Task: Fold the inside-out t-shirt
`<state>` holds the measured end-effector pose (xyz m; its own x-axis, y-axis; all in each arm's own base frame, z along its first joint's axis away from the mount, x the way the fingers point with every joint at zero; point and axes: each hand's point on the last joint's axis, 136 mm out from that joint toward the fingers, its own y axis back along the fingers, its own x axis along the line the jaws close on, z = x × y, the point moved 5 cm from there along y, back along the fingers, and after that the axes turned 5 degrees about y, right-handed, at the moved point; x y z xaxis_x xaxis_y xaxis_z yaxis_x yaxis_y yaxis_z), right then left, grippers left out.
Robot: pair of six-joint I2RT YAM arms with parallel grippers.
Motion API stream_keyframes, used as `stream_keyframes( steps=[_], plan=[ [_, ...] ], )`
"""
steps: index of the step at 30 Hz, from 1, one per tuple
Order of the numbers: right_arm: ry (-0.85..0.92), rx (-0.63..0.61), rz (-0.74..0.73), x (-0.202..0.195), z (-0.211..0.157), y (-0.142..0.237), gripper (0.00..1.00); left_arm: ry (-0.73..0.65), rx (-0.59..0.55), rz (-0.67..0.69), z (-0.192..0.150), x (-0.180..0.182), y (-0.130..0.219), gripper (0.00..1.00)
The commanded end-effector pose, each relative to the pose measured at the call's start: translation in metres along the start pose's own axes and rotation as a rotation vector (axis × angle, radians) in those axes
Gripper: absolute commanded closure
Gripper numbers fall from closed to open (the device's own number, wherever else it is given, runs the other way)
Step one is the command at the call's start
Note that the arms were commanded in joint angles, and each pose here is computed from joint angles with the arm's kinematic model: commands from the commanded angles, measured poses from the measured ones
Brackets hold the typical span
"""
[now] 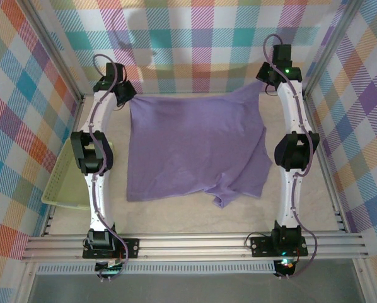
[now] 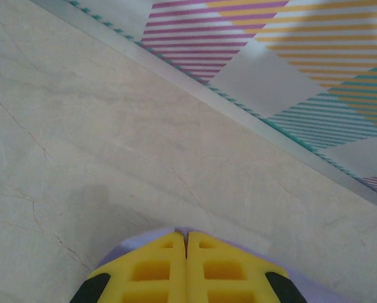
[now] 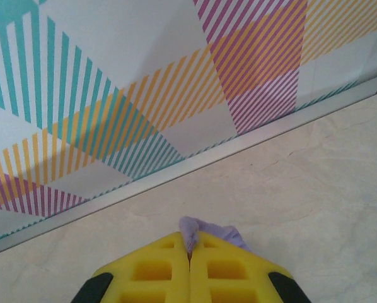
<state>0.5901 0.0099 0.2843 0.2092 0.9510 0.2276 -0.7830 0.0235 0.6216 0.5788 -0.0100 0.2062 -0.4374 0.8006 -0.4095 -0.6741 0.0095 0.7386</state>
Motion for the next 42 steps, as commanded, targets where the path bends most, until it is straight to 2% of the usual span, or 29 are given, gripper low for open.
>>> stream_keyframes(
  steps=[1,16,22,32,35,37,39,42],
  plan=[
    [-0.022,0.081,0.004,-0.003,-0.015,0.018,1.00,-0.006,0.040,-0.020,-0.008,0.003,0.015,1.00],
    [-0.159,0.255,-0.049,-0.036,-0.115,0.090,1.00,0.046,0.127,0.019,-0.066,0.052,0.045,1.00],
    [-0.192,0.304,-0.045,-0.043,-0.146,0.095,1.00,0.061,0.152,0.059,-0.086,0.072,0.040,1.00],
    [-0.208,0.338,-0.141,-0.064,-0.181,0.095,1.00,0.092,0.218,0.139,-0.127,0.106,0.026,1.00],
    [-0.205,0.351,-0.137,-0.065,-0.186,0.093,1.00,0.091,0.222,0.169,-0.132,0.112,0.026,0.96],
    [-0.200,0.353,-0.149,-0.067,-0.190,0.091,0.90,0.094,0.223,0.177,-0.134,0.115,0.028,0.89],
    [-0.187,0.358,-0.160,-0.068,-0.189,0.092,0.73,0.094,0.225,0.179,-0.136,0.114,0.033,0.80],
    [-0.164,0.336,-0.173,-0.069,-0.183,0.103,0.56,0.084,0.220,0.200,-0.133,0.112,0.051,0.67]
  ],
)
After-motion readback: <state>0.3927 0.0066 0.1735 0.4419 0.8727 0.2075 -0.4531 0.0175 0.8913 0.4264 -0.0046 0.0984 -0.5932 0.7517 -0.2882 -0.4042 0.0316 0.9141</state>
